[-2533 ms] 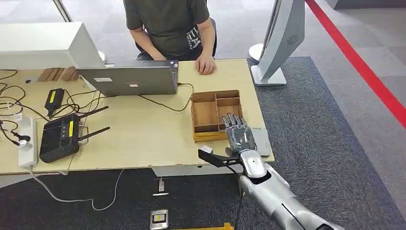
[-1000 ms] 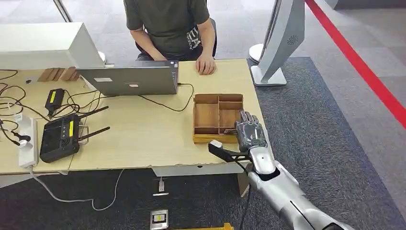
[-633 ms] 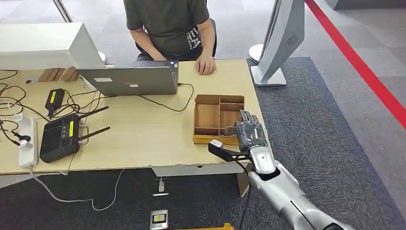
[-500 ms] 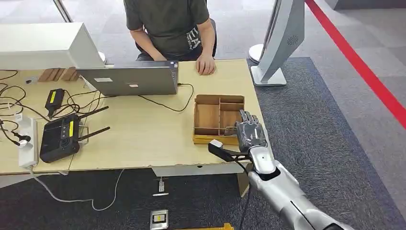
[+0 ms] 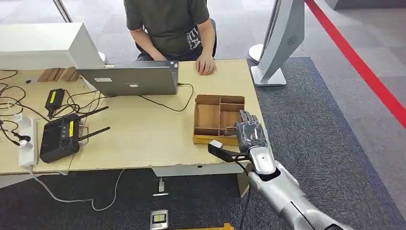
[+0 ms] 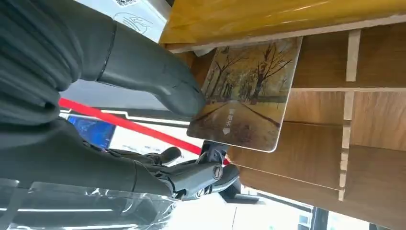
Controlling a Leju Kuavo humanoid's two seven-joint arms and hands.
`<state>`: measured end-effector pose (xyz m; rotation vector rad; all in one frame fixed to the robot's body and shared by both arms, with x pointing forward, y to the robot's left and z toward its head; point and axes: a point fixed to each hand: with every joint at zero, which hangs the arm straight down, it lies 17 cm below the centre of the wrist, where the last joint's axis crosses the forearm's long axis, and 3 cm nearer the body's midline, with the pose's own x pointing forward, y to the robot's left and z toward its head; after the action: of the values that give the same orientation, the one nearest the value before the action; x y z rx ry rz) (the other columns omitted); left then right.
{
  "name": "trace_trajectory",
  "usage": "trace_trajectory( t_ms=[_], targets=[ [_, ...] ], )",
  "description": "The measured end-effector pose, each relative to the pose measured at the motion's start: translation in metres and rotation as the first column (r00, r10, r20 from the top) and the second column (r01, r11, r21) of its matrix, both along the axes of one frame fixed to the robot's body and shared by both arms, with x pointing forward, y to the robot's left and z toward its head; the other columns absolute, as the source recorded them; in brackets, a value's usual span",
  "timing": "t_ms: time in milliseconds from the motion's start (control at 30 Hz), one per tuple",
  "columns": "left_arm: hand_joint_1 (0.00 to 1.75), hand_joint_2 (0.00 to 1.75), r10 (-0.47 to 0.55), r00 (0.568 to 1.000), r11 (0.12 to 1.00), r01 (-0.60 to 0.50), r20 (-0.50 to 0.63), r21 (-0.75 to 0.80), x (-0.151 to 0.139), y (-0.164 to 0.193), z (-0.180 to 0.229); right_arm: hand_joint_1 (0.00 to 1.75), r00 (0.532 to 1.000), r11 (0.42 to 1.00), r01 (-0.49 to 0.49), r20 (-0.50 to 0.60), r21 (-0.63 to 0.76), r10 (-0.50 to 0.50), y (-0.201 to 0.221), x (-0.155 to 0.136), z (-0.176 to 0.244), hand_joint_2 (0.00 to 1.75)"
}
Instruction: Pass the card to the sensor for recognition and then transmit it.
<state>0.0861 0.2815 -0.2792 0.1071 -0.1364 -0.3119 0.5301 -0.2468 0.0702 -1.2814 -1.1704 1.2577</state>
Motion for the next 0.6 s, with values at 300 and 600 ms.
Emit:
trace_trajectory(
  t_ms=[300, 600],
  targets=[
    [0.00, 1.75, 0.001, 1.000, 1.000, -0.001, -0.003, 0.001, 0.000, 0.000, 0.000, 1.75, 1.000, 1.000, -0.014, 0.018, 0.001, 0.014, 0.008, 0.002, 0.010, 1.75],
    [0.00, 1.75, 0.010, 1.000, 1.000, -0.010, -0.008, -0.003, -0.001, 0.000, 0.000, 1.75, 0.999, 1.000, -0.028, 0.019, -0.002, 0.028, 0.016, 0.001, 0.011, 1.75]
  ],
)
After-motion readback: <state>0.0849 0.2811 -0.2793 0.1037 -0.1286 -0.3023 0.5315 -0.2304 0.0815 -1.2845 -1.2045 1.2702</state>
